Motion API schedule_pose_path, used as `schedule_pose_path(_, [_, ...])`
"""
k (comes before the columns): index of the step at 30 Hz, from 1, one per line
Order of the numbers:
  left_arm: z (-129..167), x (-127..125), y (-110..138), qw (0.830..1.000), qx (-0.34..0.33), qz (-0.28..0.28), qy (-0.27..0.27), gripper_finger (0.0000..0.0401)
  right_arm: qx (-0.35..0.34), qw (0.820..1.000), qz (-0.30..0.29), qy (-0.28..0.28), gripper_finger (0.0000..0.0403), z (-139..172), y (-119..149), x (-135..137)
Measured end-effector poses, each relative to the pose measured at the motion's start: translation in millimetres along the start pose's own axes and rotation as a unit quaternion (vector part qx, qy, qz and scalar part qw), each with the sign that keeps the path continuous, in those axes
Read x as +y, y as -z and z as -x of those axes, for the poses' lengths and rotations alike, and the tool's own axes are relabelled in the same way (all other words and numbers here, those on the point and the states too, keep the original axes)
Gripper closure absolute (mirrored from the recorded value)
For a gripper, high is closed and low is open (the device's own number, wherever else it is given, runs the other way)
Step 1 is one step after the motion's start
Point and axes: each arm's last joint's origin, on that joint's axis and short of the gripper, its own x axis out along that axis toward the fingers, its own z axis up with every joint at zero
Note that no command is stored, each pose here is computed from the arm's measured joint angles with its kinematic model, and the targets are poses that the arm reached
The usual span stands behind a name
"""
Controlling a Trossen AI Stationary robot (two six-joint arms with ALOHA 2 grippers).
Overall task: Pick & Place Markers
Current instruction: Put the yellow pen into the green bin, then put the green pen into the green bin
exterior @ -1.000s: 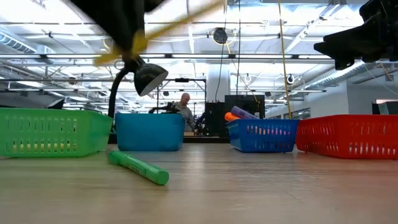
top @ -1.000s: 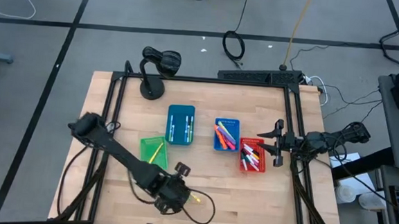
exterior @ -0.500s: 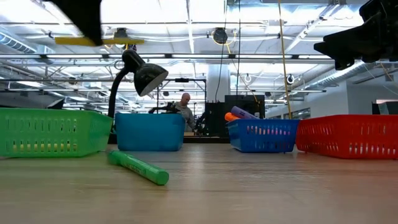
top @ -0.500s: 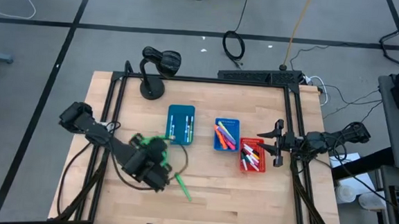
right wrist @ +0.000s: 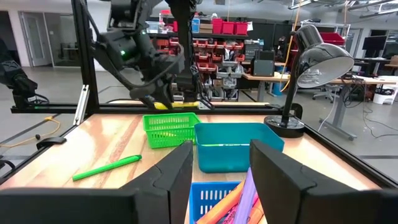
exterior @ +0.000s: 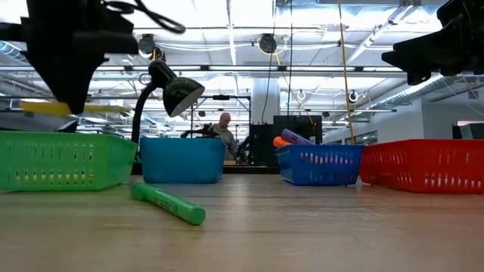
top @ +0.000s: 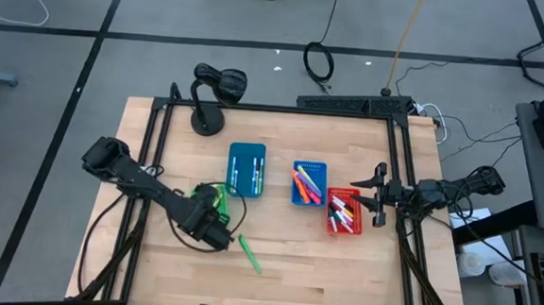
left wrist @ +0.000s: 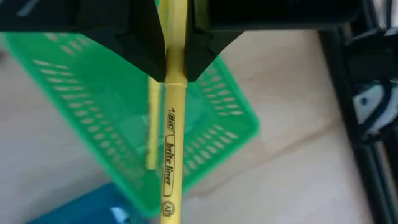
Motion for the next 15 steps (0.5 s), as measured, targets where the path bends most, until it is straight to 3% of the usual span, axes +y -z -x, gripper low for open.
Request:
schedule_pose_path(5, [-11.5,-4.9,-4.8,1.0,0.015,-0.007,0.015,0.0357,0.0,1.0,0.0,0.0,0.0257,0.0,0.0,0.0])
schedule_pose_path(15, [-12.0,-4.4,-6.6,1.0,0.015,-0.018,0.012,0.0264,0.0,1.0,0.0,0.0,0.0257,0.0,0.0,0.0])
